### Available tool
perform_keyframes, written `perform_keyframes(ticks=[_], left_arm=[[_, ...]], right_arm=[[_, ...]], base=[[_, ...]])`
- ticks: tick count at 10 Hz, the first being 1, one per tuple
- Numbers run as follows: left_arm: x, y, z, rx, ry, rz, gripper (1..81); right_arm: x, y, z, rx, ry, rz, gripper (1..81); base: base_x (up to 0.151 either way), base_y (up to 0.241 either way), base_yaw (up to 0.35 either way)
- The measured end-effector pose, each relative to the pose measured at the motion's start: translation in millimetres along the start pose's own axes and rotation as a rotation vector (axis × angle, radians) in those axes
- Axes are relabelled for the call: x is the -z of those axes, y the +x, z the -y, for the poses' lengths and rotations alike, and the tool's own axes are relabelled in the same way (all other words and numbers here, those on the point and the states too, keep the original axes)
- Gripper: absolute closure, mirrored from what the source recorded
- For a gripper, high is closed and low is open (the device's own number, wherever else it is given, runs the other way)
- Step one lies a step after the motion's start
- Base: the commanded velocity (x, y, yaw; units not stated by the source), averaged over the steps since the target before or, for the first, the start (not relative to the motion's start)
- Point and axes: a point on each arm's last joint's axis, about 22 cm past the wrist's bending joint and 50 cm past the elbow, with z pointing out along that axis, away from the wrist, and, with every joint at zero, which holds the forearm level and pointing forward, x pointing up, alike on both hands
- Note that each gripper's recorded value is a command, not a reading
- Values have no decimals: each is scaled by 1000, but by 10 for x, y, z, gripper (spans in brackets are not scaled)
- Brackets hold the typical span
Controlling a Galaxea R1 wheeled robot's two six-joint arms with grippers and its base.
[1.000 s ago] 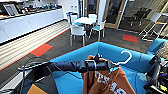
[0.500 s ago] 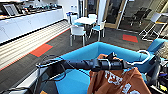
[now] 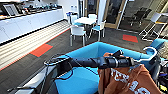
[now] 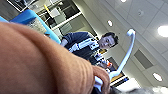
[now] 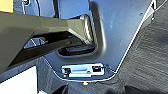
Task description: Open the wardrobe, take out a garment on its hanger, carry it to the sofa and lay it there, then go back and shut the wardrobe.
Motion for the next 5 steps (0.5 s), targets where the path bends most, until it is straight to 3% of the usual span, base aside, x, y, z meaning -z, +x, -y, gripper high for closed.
perform_keyframes(ticks=[5], left_arm=[[192, 635, 633, -31, 157, -106, 811]], right_arm=[[-7, 51, 15, 3, 0, -6, 10]], base=[[0, 0, 0]])
